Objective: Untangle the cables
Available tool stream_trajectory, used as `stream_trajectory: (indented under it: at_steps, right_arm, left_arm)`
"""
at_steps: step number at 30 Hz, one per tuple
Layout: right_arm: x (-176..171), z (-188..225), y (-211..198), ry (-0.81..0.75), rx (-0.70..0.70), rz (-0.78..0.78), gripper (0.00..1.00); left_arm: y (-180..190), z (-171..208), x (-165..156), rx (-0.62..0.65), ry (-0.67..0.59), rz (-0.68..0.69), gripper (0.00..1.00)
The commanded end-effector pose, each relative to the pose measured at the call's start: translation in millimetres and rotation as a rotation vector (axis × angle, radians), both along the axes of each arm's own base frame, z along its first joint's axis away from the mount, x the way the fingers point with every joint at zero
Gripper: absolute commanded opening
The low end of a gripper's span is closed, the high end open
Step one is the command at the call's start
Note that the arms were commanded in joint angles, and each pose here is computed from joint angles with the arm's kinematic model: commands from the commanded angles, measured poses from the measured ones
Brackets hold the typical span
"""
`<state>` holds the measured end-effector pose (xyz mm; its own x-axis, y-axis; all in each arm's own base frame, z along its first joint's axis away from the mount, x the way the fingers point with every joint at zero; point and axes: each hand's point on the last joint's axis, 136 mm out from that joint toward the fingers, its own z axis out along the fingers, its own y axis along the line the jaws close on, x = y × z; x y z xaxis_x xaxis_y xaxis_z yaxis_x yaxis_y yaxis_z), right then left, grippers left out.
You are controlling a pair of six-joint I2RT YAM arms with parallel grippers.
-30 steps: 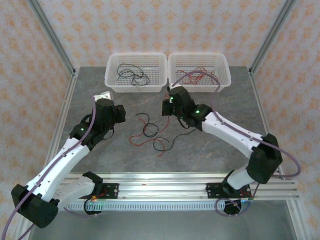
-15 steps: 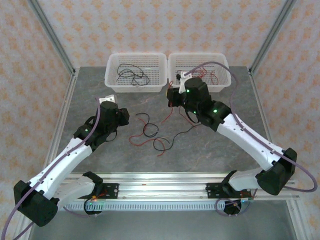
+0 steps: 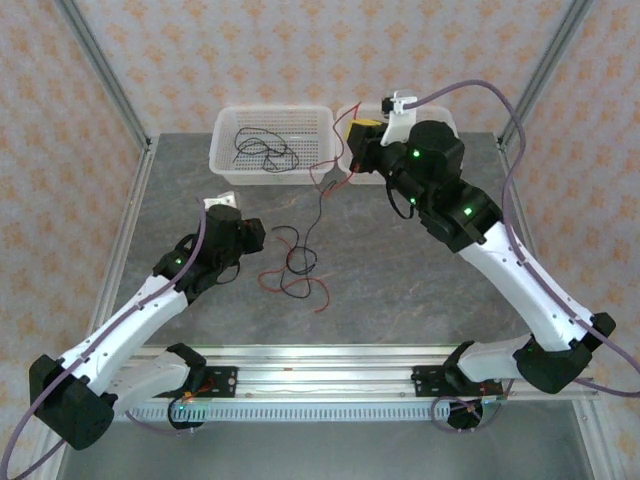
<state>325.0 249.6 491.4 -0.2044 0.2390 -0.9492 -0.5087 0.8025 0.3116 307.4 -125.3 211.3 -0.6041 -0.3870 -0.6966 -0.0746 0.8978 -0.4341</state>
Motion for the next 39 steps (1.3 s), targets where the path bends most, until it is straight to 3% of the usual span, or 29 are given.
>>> stream_trajectory:
  at_steps: [1,8,15,19,26,30,35,39]
  right_arm:
    - [-1.3,37.0,-5.5,-0.091,0.04,-0.014,0.0]
    - [-3.5,61.3,2.5,-0.122,0.079,0.029,0.0]
    - [-8.8,71.4,-3.2,-0.134,0.097,0.024,0.0]
    - [-14.1,78.8,-10.0,-0.148,0.106,0.014,0.0]
    - [-22.6,91.6,-16.9,-0.166,0.117,0.015,0.0]
    - [-26.3,98.0,-19.7,-0.175,0.126,0.017,0.0]
    - [-31.4,105.8,-22.7,-0.184,0.137,0.023,0.0]
    - [-36.2,110.1,-28.3,-0.192,0.139,0.015,0.0]
  left_arm:
    - [-21.2,-8.3,1.9,-0.033,-0.005,-0.054,0.27]
    - [-81.4,-28.5,9.1,0.004,-0.071,-0.249,0.43]
    - [-140.1,-43.1,16.5,0.039,-0.217,-0.46,0.54]
    - [-164.5,-50.2,20.3,0.032,-0.238,-0.548,0.55]
    - [-205.0,-61.5,28.6,0.132,-0.268,-0.658,0.56]
    - [-214.3,-56.1,46.0,0.254,-0.34,-0.585,0.57]
    - [-175.3,-55.5,91.1,0.469,-0.358,-0.236,0.57]
    - [-155.5,-56.5,96.9,0.523,-0.36,-0.116,0.57]
